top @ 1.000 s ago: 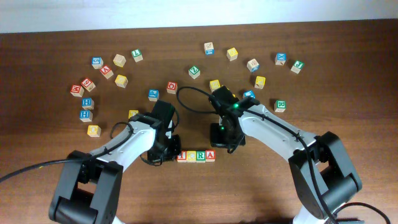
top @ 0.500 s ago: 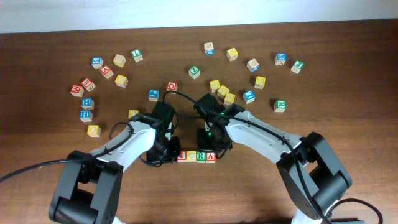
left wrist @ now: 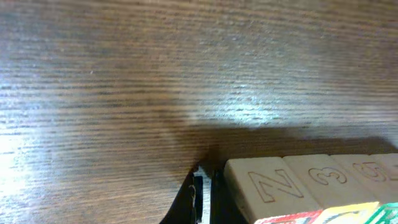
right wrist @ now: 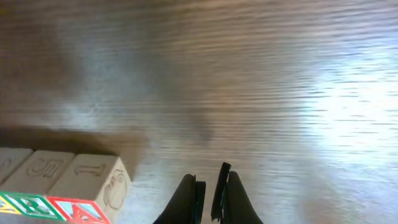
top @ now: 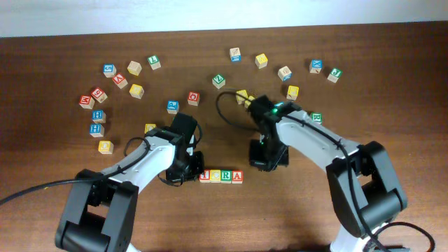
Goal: Spell out ICRA
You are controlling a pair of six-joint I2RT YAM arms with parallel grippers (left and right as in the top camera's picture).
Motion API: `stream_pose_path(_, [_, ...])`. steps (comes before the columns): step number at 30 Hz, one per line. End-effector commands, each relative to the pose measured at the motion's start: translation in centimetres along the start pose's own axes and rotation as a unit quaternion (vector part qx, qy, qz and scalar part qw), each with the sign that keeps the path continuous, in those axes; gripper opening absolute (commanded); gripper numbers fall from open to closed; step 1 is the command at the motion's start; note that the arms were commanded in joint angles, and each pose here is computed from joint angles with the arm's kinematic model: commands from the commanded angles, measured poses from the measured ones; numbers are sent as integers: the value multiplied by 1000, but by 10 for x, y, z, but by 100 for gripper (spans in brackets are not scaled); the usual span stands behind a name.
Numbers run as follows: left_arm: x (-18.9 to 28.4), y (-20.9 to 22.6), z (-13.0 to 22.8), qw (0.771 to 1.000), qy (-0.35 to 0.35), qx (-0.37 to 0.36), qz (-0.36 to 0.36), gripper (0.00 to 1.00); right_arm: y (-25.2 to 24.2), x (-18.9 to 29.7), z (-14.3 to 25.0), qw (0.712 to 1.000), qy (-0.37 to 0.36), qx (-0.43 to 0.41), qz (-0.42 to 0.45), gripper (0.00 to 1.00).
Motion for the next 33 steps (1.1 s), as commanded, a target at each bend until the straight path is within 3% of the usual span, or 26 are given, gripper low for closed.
stream_pose_path(1, [-4,0,1,1000,4,5,-3,0,21,-12,16,999,0,41,-4,4])
stream_pose_path(16, [-3,-3,4,1000,17,6,20,0,41,-14,18,997,-19,59,-37,4])
stream_pose_path(22, [-3,0,4,1000,14,7,0,5,30,-10,10,999,-22,39,-31,6])
stream_pose_path(24, [-3,3,3,1000,9,7,-14,6,27,-10,9,999,-17,32,-26,11])
stream_pose_path(33, [1,0,-4,1000,-8,4,-17,5,24,-5,13,999,-14,31,-22,8])
Point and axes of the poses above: each gripper's point midway between its finger pads, its own x axis back along the fingers, its own y axis along the line the jaws close on, z = x × y, the point moved 9 cm from there along x, back along the fingers, and after that the axes turned 6 degrees about -x, right-handed, at the moved point
